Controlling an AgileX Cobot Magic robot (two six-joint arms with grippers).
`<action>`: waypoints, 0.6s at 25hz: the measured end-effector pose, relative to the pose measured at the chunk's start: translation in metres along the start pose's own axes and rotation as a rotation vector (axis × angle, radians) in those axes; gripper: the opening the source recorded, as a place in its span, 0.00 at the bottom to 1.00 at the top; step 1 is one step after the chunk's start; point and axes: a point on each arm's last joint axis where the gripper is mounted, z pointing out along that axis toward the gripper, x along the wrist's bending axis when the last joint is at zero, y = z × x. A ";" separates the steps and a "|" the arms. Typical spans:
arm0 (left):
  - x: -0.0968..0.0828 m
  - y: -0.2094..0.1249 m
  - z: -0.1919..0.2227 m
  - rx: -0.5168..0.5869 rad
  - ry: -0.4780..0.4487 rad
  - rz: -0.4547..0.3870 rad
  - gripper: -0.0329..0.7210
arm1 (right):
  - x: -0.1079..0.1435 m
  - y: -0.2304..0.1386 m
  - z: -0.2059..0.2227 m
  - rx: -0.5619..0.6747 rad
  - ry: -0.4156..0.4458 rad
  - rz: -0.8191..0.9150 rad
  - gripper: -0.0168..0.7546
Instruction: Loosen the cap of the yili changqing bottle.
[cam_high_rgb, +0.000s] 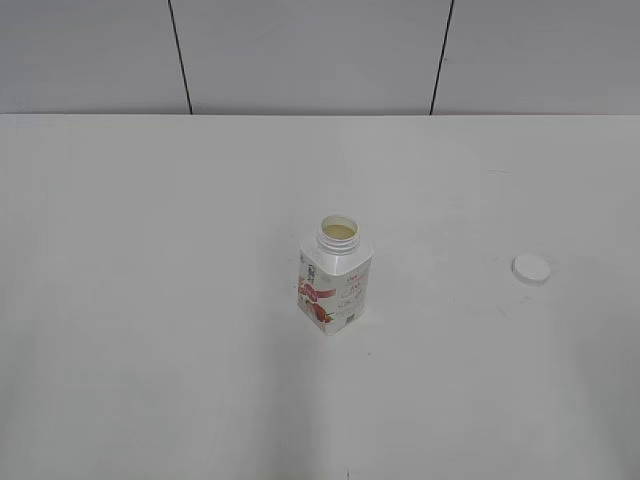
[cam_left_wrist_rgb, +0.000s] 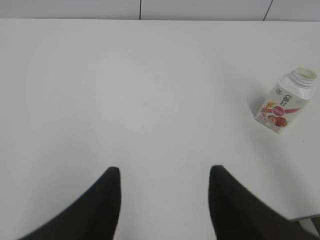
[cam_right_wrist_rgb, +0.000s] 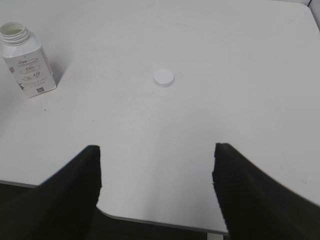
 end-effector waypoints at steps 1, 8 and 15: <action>0.000 0.000 0.000 0.000 0.000 0.000 0.52 | 0.000 0.000 0.000 0.000 -0.004 0.001 0.74; 0.000 0.000 0.000 0.000 0.000 0.000 0.52 | 0.000 0.000 0.000 0.002 -0.024 0.012 0.74; 0.000 0.000 0.000 0.000 0.000 0.000 0.52 | 0.000 0.000 0.000 0.002 -0.024 0.012 0.74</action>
